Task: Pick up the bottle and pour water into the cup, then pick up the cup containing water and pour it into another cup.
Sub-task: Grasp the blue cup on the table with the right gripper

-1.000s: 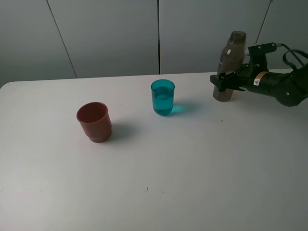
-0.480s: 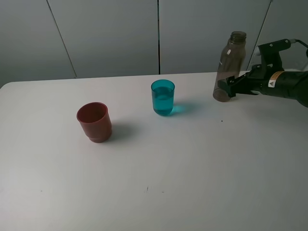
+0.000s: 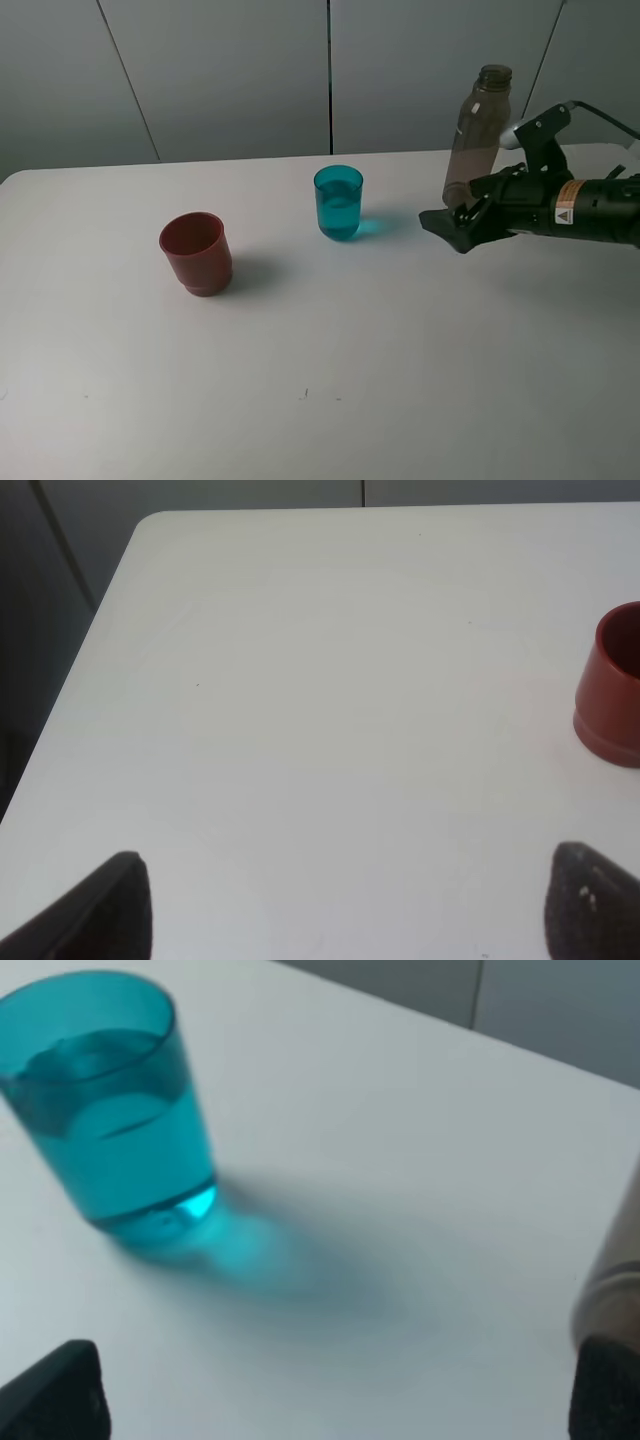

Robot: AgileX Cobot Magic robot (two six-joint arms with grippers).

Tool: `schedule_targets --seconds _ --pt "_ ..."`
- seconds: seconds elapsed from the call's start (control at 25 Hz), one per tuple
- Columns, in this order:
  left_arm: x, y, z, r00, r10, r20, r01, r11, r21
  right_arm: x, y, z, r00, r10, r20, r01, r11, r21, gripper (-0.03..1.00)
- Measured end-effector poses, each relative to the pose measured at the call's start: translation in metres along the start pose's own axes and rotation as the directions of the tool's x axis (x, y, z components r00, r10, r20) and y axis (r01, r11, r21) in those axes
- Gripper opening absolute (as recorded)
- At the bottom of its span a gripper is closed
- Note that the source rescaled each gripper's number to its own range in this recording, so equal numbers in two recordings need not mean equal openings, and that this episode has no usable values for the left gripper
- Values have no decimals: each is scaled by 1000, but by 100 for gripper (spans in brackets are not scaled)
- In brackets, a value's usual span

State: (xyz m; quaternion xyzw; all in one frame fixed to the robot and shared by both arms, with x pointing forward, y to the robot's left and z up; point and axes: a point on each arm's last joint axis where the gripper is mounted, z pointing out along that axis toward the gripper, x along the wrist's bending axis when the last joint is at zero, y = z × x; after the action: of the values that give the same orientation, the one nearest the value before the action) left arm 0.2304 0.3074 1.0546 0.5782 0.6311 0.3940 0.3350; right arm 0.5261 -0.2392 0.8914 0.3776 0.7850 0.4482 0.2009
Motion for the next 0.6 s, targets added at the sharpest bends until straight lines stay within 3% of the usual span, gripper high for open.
schedule_targets --seconds 0.24,0.6 --pt "0 0 0 1000 1 0 -1 1000 0 28 -5 26 999 -27 -37 27 1000 8 100" --pt "0 0 0 1000 1 0 -1 1000 0 47 -3 62 999 27 -23 -27 1000 2 100"
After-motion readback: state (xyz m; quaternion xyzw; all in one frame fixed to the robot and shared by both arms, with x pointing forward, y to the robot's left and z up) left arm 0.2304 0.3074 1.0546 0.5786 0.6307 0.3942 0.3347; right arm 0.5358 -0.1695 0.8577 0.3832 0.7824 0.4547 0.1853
